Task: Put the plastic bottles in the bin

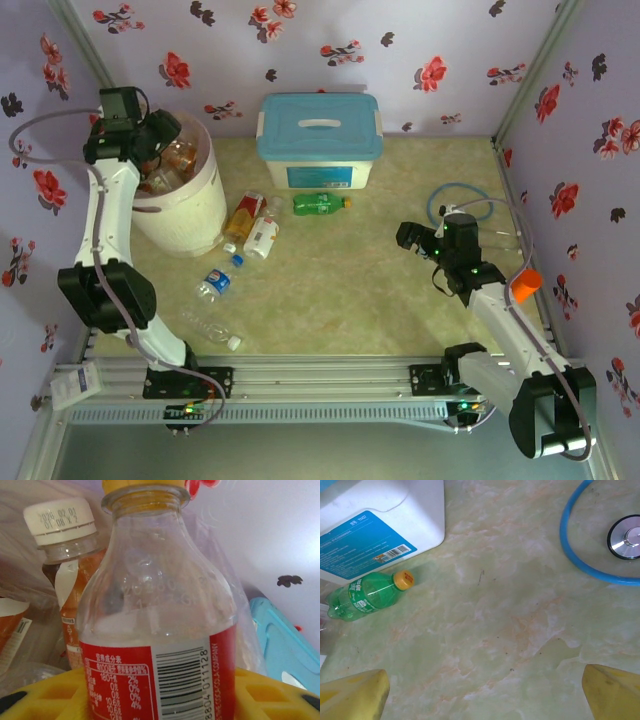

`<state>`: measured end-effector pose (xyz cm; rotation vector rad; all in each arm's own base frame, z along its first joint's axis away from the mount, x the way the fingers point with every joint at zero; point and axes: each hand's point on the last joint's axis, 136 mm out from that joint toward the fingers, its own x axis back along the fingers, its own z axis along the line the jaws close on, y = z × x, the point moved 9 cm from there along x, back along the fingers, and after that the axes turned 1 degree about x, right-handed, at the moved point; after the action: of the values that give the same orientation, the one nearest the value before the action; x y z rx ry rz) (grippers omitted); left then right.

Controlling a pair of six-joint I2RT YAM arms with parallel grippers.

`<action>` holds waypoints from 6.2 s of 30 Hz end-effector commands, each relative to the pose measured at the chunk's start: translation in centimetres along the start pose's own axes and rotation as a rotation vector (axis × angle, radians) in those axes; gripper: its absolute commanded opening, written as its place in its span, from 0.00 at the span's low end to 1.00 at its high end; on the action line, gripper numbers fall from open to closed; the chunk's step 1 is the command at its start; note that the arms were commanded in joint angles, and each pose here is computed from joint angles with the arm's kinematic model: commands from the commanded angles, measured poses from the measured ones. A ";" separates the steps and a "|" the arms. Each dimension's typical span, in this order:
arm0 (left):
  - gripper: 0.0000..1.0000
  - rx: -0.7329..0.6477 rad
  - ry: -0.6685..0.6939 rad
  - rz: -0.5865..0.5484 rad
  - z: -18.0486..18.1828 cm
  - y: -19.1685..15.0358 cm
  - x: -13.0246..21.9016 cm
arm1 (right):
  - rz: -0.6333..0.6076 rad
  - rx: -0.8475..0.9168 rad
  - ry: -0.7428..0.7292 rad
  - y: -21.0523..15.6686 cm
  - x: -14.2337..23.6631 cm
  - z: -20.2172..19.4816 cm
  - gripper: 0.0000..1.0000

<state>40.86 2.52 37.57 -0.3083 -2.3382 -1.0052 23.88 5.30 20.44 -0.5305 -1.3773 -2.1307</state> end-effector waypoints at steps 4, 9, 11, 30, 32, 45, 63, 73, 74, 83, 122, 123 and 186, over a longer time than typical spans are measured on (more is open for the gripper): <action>0.02 0.110 0.070 -0.051 0.9 -0.2 -2.4 | -0.022 0.003 -0.020 0.1 0.0 -0.3 0.99; 0.01 0.157 0.179 -0.071 3.2 -1.6 -3.6 | -0.018 0.004 -0.024 0.0 -0.2 -0.4 0.99; 0.01 0.173 0.201 -0.072 4.0 -2.4 -3.7 | -0.017 0.006 -0.027 0.0 -0.2 -0.5 0.99; 0.59 -0.004 0.185 -0.073 2.9 -3.7 -3.7 | -0.016 0.011 -0.025 0.3 -0.3 -0.3 0.99; 0.72 -0.046 0.164 -0.090 2.1 -3.0 -2.6 | -0.015 0.007 -0.020 0.3 -0.4 -0.3 0.99; 0.95 -0.207 0.076 -0.189 -1.2 0.2 4.9 | -0.015 0.003 -0.010 0.2 -0.3 -0.2 0.99; 0.94 -1.216 -0.231 0.073 -13.4 -12.5 9.6 | -0.036 0.023 -0.029 0.6 0.8 -0.1 0.99; 0.93 -1.581 -0.546 0.522 -14.7 -25.1 1.9 | -0.043 0.044 -0.047 0.3 1.6 -0.4 0.99; 0.93 -1.581 -0.544 0.535 -14.7 -25.8 0.7 | -0.043 0.045 -0.046 0.4 1.7 -0.4 0.99; 0.92 -1.583 -0.517 0.466 -14.3 -29.4 -5.7 | -0.053 0.071 -0.079 0.2 2.6 -0.8 0.99; 0.60 -1.648 -0.379 0.506 -11.4 -36.8 -14.8 | -0.062 0.089 -0.103 0.4 3.1 -1.0 0.99; 0.60 -1.650 -0.377 0.502 -11.5 -36.7 -14.6 | -0.062 0.089 -0.103 0.5 3.1 -1.0 0.99; 0.23 -0.690 0.099 0.525 2.6 -4.6 2.2 | -0.054 0.090 -0.063 1.4 1.8 -0.4 0.99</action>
<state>35.85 2.23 35.61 -0.9134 -1.6069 -1.5093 22.83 4.12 21.10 -0.5832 -1.4996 -2.0840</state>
